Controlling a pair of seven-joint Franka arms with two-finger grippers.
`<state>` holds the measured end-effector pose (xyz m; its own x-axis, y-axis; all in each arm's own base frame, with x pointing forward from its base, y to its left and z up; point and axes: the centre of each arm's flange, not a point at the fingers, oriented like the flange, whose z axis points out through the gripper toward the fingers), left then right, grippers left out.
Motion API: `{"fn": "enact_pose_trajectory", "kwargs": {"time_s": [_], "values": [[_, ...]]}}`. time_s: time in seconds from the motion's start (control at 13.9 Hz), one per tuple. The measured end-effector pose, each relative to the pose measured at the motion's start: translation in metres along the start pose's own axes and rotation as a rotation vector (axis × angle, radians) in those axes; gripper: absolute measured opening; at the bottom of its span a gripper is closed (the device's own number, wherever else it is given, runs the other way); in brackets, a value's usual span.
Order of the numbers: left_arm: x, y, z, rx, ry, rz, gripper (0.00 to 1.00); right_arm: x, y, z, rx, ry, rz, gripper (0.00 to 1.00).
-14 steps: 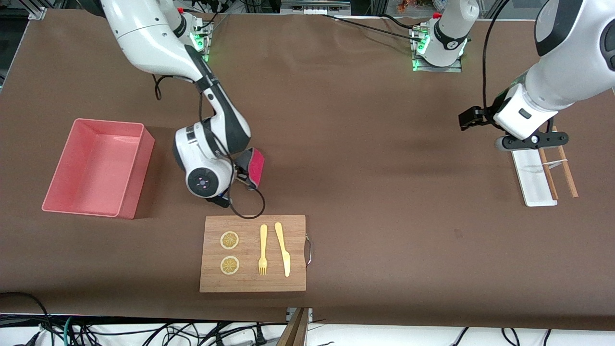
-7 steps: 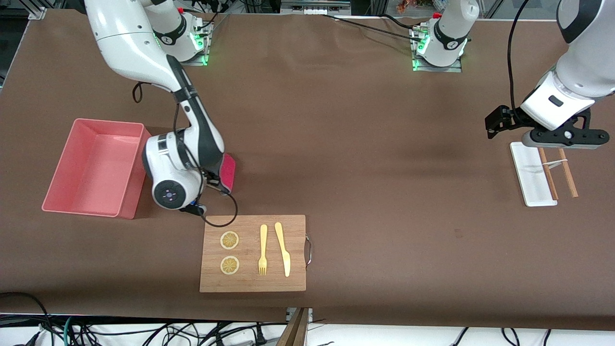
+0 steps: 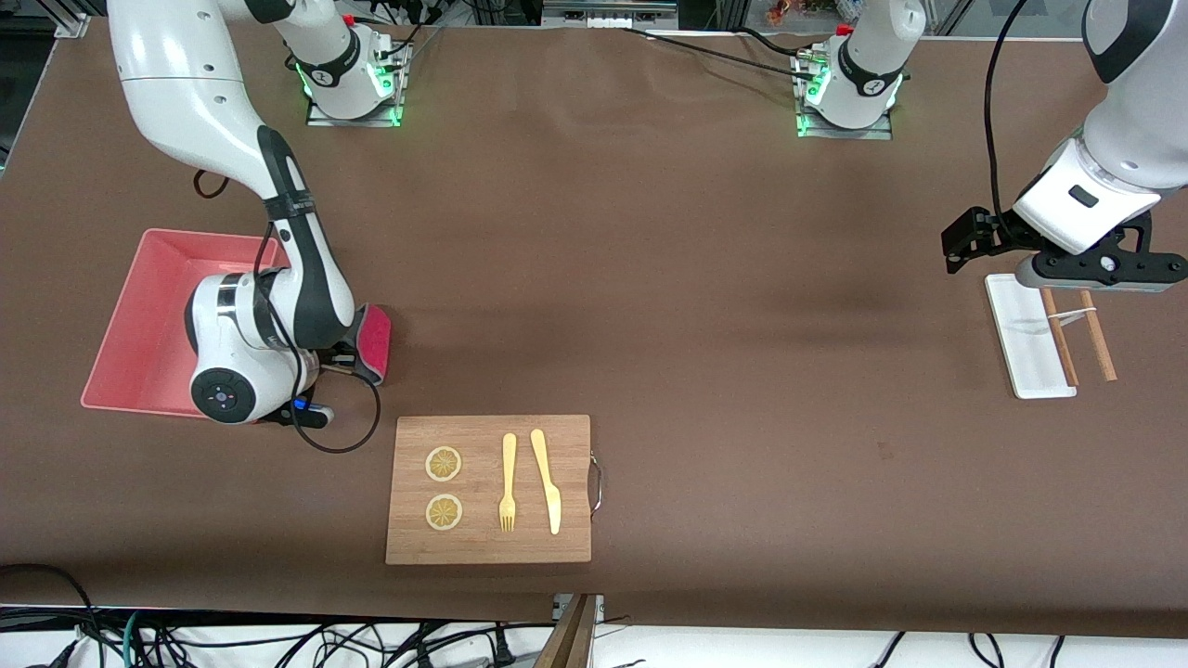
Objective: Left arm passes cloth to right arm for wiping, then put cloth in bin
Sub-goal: 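Wipe the table beside the cutting board with the cloth in the right gripper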
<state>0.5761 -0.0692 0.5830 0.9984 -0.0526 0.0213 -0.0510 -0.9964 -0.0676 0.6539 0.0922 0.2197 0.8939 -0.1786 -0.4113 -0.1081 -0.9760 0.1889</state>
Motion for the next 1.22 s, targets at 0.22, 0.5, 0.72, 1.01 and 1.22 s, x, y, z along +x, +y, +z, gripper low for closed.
{"fn": "enact_pose_trajectory", "kwargs": {"time_s": [0.22, 0.5, 0.72, 1.01, 1.22], "values": [[0.005, -0.014, -0.004, -0.002, 0.012, -0.042, 1.00, -0.005, -0.023, -0.002, 0.014, 0.019, -0.004, 0.02], [0.008, -0.024, -0.005, -0.002, 0.015, -0.126, 1.00, -0.019, -0.071, 0.002, 0.038, 0.032, 0.042, 0.02], [0.008, -0.025, -0.006, -0.003, 0.018, -0.135, 1.00, -0.034, -0.108, 0.007, 0.066, 0.037, 0.104, 0.02], [0.008, -0.028, -0.008, -0.003, 0.021, -0.148, 1.00, -0.059, -0.163, 0.005, 0.116, 0.049, 0.184, 0.02], [0.008, -0.039, -0.010, -0.003, 0.025, -0.167, 1.00, -0.079, -0.199, 0.000, 0.164, 0.060, 0.239, 0.02]]}}
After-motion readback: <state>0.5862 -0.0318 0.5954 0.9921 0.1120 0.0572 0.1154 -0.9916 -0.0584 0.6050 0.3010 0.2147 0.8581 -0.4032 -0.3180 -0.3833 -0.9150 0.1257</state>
